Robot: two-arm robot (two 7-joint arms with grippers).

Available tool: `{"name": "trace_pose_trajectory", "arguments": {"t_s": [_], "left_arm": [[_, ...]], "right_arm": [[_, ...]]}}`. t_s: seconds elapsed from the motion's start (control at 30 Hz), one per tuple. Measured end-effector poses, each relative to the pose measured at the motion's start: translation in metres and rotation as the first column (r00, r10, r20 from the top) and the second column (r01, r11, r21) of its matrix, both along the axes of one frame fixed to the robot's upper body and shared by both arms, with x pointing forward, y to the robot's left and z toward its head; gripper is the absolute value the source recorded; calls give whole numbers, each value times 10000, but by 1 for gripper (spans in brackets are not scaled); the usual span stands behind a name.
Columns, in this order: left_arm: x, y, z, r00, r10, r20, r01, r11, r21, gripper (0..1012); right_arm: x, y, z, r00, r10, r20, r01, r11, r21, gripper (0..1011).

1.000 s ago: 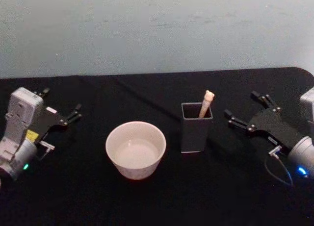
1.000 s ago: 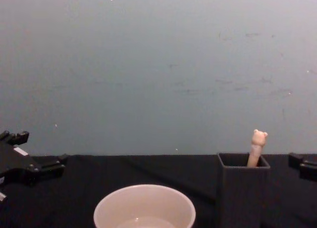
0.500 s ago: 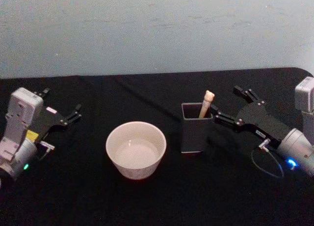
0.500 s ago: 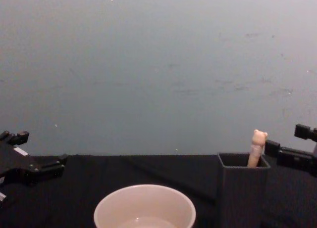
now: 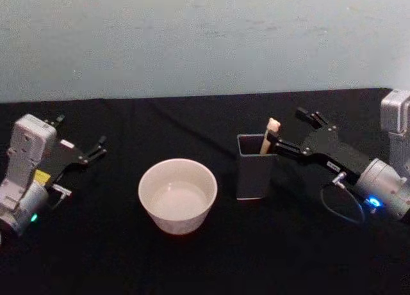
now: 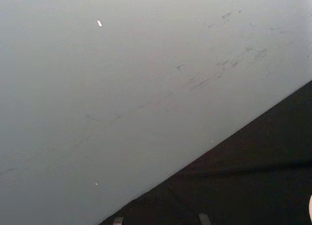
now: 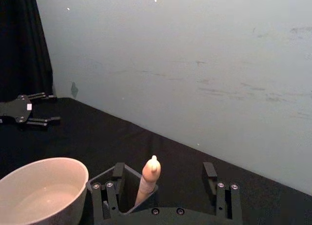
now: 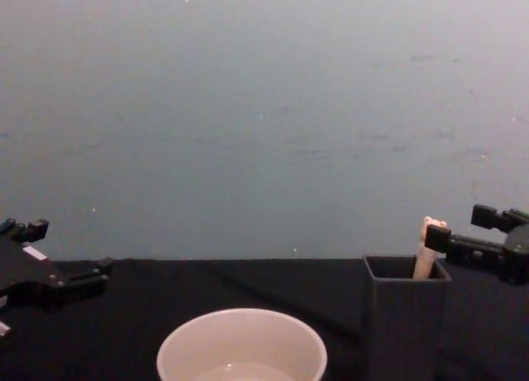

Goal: Pick up the stirring spoon with one hand, stir inside the cup, then place it back in its original position.

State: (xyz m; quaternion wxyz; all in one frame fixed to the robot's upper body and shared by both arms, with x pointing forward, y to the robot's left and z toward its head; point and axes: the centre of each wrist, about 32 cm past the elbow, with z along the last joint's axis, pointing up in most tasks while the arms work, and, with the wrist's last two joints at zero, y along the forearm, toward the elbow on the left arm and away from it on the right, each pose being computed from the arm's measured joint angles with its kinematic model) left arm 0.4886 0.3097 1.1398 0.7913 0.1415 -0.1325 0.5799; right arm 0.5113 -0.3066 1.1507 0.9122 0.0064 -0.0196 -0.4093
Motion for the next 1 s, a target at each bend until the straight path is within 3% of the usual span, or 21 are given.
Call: {"name": "trace_pose_trajectory", "arguments": {"t_s": [1.0], "left_arm": [[0,0,0,10000,0,0,0,10000,0,1001]], "right_arm": [[120,48,-12,9977,282,-615,-274,9995,142,1004]]}}
